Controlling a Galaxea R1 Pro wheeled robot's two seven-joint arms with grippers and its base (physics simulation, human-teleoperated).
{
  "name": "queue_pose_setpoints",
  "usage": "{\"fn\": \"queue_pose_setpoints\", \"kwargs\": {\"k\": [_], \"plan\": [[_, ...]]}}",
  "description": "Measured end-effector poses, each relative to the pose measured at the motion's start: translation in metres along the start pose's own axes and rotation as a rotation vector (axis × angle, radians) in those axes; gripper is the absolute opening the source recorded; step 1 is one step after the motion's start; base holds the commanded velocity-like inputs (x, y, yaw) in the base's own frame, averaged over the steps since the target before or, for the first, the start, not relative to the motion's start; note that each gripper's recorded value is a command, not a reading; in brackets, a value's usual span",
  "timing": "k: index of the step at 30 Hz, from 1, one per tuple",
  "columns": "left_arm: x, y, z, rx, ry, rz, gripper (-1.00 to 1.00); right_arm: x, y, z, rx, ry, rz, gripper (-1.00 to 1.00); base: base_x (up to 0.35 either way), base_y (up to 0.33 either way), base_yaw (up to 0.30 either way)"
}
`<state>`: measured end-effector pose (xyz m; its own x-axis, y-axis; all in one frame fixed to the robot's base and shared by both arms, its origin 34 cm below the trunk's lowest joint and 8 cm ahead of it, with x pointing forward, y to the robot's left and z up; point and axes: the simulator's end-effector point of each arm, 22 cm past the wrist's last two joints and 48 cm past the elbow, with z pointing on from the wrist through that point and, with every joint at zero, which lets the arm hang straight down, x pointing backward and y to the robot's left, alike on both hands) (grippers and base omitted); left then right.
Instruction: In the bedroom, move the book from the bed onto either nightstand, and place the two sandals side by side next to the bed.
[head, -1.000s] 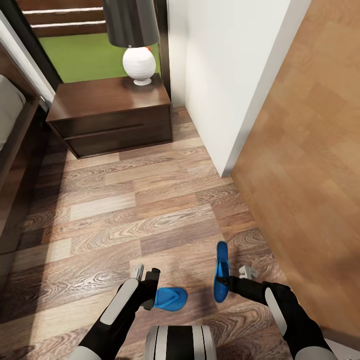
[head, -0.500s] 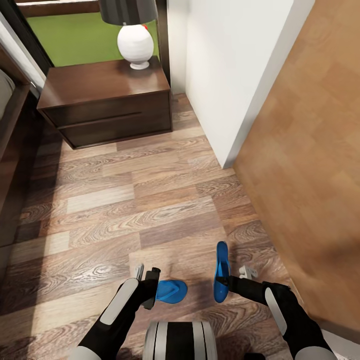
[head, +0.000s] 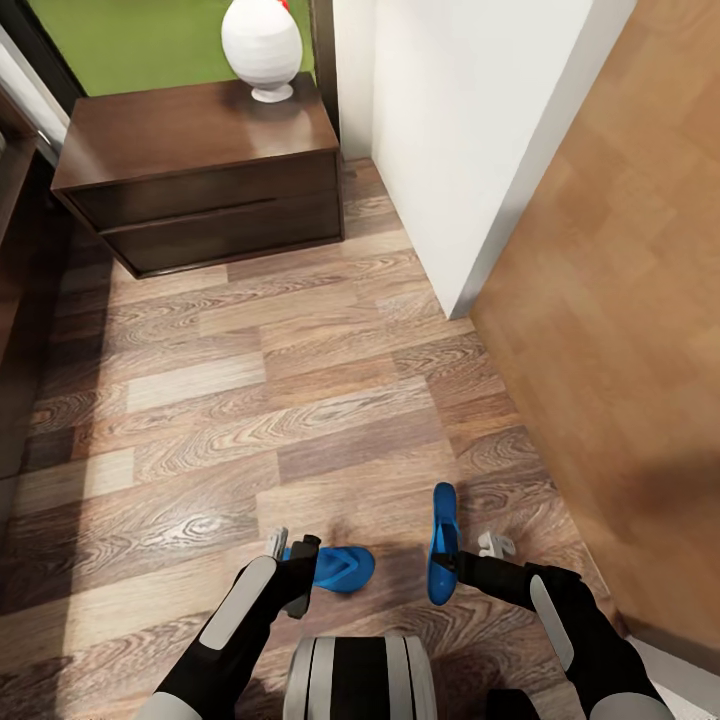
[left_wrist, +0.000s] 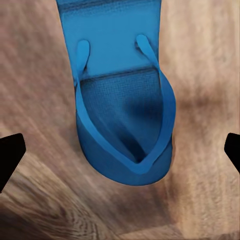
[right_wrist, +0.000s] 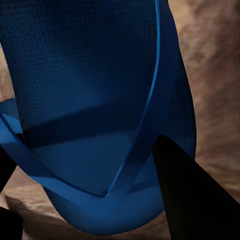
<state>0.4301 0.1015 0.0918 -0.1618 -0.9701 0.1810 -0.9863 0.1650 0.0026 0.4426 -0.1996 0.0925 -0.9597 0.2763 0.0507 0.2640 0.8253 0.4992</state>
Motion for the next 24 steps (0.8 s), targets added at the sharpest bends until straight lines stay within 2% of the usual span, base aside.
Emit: {"fn": "queue_pose_setpoints", "kwargs": {"k": [18, 22, 24], "plan": [[0.000, -0.002, -0.001, 0.006, 0.000, 0.000, 1.00, -0.004, 0.001, -0.002, -0.002, -0.009, -0.002, -1.00, 0.000, 0.000, 0.000], [0.000, -0.002, -0.001, 0.006, 0.001, 0.001, 1.00, -0.018, 0.011, -0.009, -0.014, -0.020, -0.014, -1.00, 0.000, 0.000, 0.000], [0.000, -0.002, -0.001, 0.006, 0.001, 0.001, 1.00, -0.030, 0.026, -0.022, -0.038, -0.001, -0.004, -1.00, 0.000, 0.000, 0.000]]}}
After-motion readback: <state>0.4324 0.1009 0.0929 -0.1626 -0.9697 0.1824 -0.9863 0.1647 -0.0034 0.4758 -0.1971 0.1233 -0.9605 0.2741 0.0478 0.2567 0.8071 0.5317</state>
